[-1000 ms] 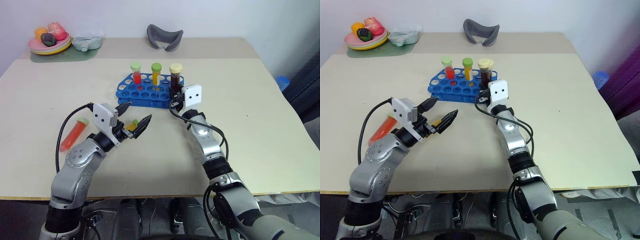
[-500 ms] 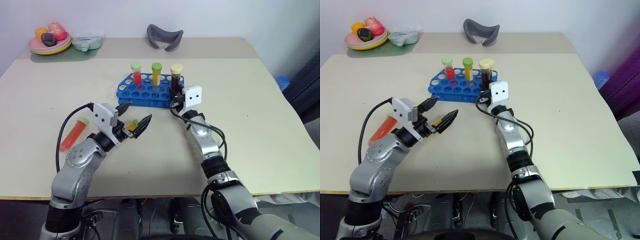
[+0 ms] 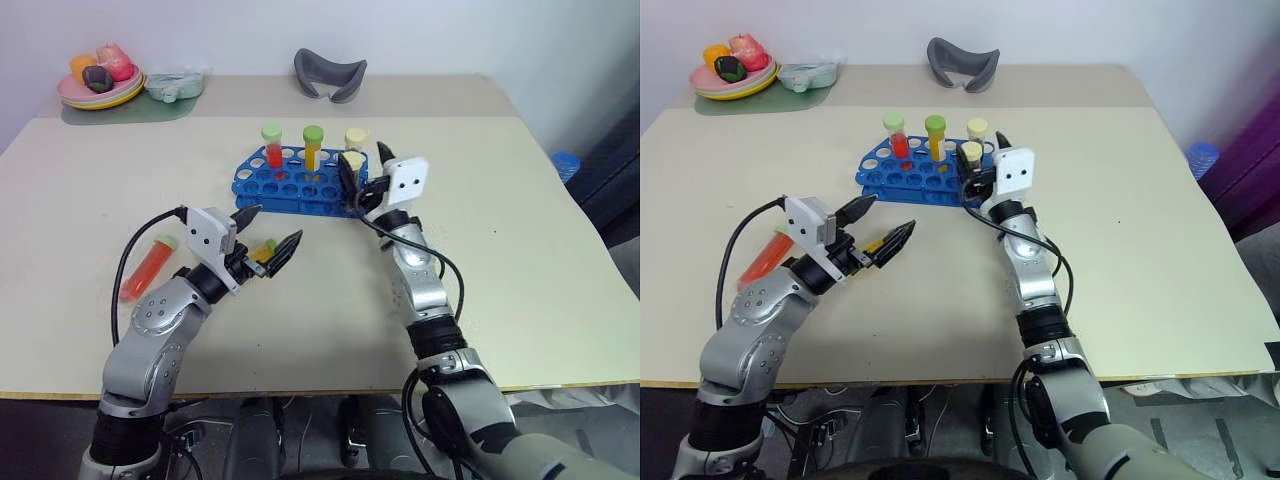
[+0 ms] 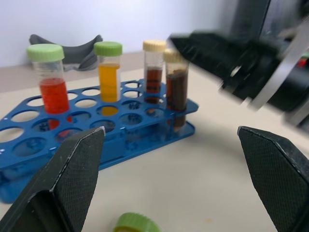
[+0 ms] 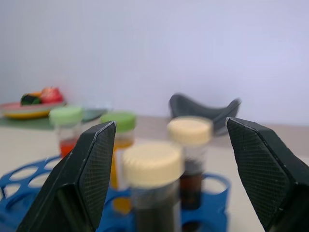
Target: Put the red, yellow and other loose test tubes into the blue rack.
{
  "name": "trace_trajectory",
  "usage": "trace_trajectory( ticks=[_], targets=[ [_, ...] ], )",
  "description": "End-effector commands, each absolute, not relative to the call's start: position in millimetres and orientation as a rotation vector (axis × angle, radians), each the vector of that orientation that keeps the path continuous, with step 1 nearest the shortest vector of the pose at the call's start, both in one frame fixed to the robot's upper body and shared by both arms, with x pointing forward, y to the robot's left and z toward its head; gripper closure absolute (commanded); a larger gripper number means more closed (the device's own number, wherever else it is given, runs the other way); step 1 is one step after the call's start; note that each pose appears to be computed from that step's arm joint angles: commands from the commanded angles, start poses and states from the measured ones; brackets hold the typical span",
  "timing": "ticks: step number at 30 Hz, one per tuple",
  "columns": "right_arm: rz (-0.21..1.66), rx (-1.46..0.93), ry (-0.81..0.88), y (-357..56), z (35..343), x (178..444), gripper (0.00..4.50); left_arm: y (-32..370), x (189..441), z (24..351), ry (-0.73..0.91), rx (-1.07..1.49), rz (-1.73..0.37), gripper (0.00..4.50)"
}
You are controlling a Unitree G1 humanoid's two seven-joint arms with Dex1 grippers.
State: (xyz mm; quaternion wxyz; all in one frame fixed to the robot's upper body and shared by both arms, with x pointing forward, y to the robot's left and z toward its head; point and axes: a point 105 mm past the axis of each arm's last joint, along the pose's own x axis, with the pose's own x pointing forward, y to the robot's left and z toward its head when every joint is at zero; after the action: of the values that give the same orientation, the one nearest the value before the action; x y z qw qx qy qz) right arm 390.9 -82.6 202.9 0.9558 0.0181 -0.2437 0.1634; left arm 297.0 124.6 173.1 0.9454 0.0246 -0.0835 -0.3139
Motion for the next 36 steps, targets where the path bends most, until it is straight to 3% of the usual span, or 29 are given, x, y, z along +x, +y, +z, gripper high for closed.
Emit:
trace_trajectory(
  ticks=[1, 6, 9, 14, 16, 20, 25, 36],
  targets=[
    [0.364, 0.026, -0.552, -106.4, 223.4, 371.8, 0.8, 129.8, 299.8, 182.3, -0.173, 0.142, -0.629, 0.0],
    [0.453, -0.115, -0.477, -128.9, 218.8, 351.1, 0.8, 135.8, 302.6, 191.2, -0.157, 0.212, -0.659, 0.0],
    [0.611, -0.174, -0.388, -128.5, 212.2, 331.3, 0.8, 148.0, 309.9, 180.1, -0.006, 0.325, -0.668, 0.0],
    [0.969, -0.347, -0.159, -116.4, 181.2, 282.9, 0.8, 159.0, 320.0, 182.9, 0.232, 0.39, -0.74, 0.0],
    [1.03, -0.408, -0.107, -116.6, 174.8, 273.5, 0.8, 161.2, 323.1, 187.2, 0.296, 0.447, -0.769, 0.0],
    [1.064, -0.443, -0.081, -117.9, 171.5, 272.3, 0.8, 171.8, 336.5, 191.1, 0.526, 0.695, -0.76, 0.0],
    [1.077, -0.434, -0.101, -112.2, 175.0, 276.4, 0.8, 151.2, 334.3, 203.6, 0.643, 0.713, -0.918, 0.0],
    [1.227, -0.417, 0.01, -121.0, 176.2, 253.6, 0.8, 179.7, 329.8, 168.8, 0.957, 0.963, -0.96, 0.0]
  ],
)
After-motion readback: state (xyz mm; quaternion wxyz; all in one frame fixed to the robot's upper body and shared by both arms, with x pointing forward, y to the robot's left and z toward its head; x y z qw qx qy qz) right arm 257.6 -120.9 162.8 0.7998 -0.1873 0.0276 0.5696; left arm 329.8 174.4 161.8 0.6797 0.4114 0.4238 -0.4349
